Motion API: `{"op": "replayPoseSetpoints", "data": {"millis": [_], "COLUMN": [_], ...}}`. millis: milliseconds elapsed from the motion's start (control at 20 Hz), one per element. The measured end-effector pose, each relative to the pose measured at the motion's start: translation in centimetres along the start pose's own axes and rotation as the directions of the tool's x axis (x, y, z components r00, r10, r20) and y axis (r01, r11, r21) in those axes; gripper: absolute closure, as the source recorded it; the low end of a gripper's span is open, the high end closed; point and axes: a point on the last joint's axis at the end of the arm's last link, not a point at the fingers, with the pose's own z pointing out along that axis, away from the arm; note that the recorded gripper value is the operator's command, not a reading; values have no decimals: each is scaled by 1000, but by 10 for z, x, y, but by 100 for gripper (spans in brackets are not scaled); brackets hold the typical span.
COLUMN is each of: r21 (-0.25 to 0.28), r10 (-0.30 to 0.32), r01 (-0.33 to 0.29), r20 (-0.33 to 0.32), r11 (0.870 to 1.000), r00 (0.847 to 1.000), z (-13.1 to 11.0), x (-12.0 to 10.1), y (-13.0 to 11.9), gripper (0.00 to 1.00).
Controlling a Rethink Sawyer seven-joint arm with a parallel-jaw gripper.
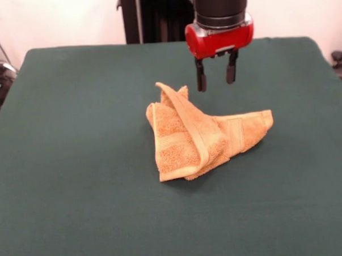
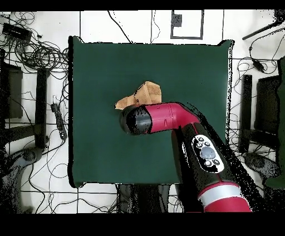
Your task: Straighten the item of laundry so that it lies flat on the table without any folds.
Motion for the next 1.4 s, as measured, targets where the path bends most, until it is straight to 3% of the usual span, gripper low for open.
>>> {"op": "replayPoseSetpoints", "data": {"millis": [500, 1400], "r21": [-18, -11], "r10": [-28, -54], "r01": [27, 54], "r20": [-21, -3], "r11": [999, 998], "r00": [999, 999], "z": [-10, -37], "x": [-5, -38], "y": [-10, -22], "gripper": [0, 0]}}
